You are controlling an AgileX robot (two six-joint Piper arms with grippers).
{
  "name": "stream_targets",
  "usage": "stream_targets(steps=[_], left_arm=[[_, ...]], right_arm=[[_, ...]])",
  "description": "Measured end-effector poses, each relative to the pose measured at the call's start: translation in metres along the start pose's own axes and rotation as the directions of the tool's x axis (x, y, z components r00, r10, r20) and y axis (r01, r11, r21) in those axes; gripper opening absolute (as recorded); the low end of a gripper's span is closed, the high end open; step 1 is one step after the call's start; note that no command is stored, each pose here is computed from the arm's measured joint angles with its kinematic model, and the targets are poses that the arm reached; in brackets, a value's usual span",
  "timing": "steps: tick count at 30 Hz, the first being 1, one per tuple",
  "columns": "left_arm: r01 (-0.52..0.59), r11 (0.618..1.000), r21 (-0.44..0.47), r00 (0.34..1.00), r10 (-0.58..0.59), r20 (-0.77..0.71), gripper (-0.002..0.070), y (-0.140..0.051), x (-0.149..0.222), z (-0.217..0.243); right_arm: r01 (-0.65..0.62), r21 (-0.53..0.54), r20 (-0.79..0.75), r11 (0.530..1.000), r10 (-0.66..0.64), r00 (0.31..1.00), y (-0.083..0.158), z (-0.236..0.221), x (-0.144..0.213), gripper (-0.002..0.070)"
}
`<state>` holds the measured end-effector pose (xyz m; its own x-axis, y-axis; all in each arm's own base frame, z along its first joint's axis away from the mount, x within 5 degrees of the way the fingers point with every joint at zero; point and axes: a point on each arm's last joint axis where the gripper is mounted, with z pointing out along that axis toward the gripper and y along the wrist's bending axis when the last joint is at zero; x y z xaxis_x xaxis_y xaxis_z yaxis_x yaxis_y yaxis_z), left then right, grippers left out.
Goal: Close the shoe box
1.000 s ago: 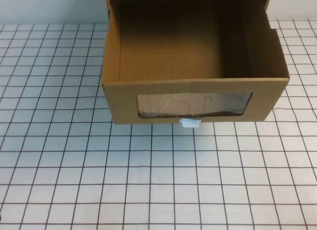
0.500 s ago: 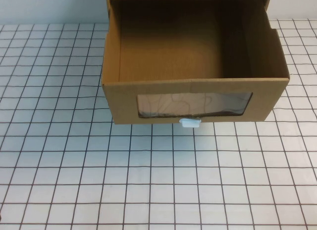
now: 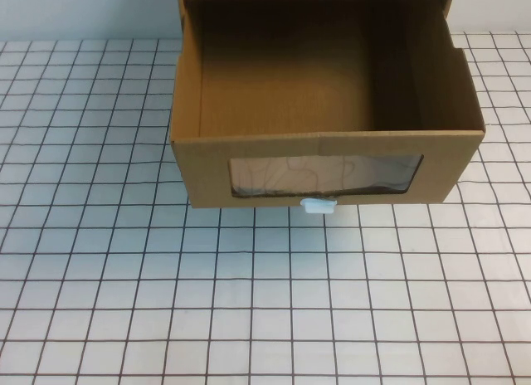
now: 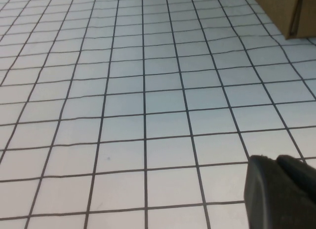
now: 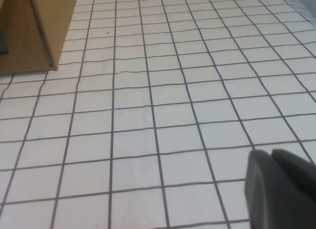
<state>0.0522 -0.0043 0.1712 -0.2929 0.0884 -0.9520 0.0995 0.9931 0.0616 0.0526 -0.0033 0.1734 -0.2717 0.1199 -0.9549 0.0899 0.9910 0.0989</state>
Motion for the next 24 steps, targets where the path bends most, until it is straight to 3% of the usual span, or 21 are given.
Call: stream_targets(steps=[4,7,9,10,13,15,18,24], left_arm=[[0.03,1.0,0.01,0.999,-0.03,0.024,-0.0003,-0.001,-0.002,0.0],[0.109,0.993,0.037,0.99,-0.112,0.085,-0.0002,-0.002,-0.008,0.0],[0.23,0.97,0.079,0.959,-0.24,0.15,-0.0002,-0.004,-0.015,-0.001],[0.289,0.952,0.098,0.935,-0.303,0.186,-0.0002,-0.003,-0.019,-0.002],[0.506,0.844,0.176,0.8,-0.536,0.269,-0.0002,0.0,-0.029,-0.005],[0.597,0.774,0.214,0.709,-0.633,0.311,-0.0002,0.003,-0.034,-0.007],[0.647,0.724,0.237,0.639,-0.685,0.35,-0.0002,0.007,-0.038,-0.009],[0.684,0.683,0.255,0.584,-0.723,0.369,-0.0003,0.009,-0.04,-0.01]], right_arm=[[-0.086,-0.034,0.009,0.996,0.087,0.996,0.003,0.0,-0.001,-0.0014],[-0.256,-0.102,0.039,0.961,0.261,0.965,0.008,-0.001,-0.006,-0.0014],[-0.421,-0.165,0.046,0.892,0.433,0.9,0.012,-0.001,-0.01,-0.0014],[-0.524,-0.202,0.031,0.828,0.54,0.841,0.014,-0.002,-0.012,-0.0014],[-0.726,-0.272,-0.019,0.632,0.75,0.661,0.018,-0.003,-0.018,-0.0014],[-0.781,-0.292,-0.035,0.552,0.81,0.586,0.018,-0.004,-0.02,-0.0014],[-0.801,-0.298,-0.041,0.519,0.832,0.554,0.018,-0.004,-0.021,-0.0014],[-0.808,-0.301,-0.044,0.507,0.839,0.542,0.018,-0.004,-0.021,-0.0014]])
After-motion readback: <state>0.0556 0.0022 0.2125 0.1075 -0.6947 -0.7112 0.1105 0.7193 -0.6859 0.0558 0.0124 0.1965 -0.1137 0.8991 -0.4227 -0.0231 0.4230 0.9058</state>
